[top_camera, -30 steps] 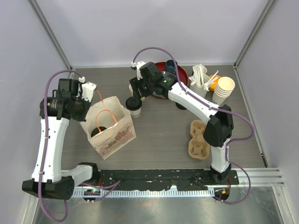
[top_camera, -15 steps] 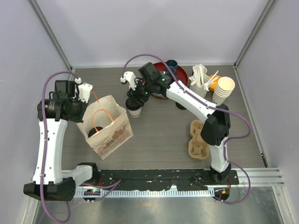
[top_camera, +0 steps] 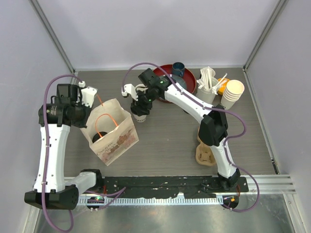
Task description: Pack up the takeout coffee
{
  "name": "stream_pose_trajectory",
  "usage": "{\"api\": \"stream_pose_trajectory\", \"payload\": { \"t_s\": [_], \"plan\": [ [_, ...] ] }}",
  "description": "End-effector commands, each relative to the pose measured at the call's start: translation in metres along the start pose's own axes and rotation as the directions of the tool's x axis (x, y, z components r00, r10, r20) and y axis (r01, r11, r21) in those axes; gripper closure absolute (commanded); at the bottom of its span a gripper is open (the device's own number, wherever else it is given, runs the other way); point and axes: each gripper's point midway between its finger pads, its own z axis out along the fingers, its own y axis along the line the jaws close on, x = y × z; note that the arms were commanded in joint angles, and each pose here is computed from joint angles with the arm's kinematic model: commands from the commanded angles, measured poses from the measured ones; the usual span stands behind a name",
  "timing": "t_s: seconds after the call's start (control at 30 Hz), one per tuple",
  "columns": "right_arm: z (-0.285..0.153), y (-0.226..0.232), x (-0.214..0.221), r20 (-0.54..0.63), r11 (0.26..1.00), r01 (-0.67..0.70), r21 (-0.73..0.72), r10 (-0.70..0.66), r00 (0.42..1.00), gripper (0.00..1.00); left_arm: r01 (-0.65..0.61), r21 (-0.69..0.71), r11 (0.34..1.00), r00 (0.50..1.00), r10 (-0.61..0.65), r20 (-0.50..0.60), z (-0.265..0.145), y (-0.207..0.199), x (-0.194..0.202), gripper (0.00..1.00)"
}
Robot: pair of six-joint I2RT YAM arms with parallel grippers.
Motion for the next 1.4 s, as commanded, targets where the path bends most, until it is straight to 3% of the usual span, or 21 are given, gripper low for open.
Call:
{"api": "stream_pose_trajectory", "payload": {
  "t_s": [0.0,0.27,0.47,0.9,1.37],
  "plan": [
    [0.001,-0.004,-0.021,0.035,0.998,0.067,0.01,-0.067,0.997,0.45,-0.006,0.12,0.993,0.984,0.027,-0.176,-0.015,-0.025,0.048,1.0],
    [0.012,-0.016,-0.016,0.007,0.997,0.06,0.046,-0.061,0.998,0.53,-0.013,0.129,0.992,0.983,0.036,-0.178,-0.014,-0.026,0.049,1.0],
    [0.016,-0.015,-0.01,-0.009,0.998,0.051,0.04,-0.05,0.999,0.73,-0.02,0.146,0.989,0.985,0.044,-0.167,-0.015,-0.028,0.046,1.0],
    [-0.011,-0.006,-0.013,-0.001,0.995,-0.022,0.097,0.022,1.0,0.99,-0.04,0.251,0.967,0.99,0.072,-0.118,-0.012,-0.045,0.038,1.0],
    [-0.062,-0.008,0.0,0.023,0.936,-0.2,0.29,0.202,0.979,0.99,-0.079,0.354,0.932,0.994,0.102,-0.046,-0.016,-0.059,0.021,1.0]
  ]
}}
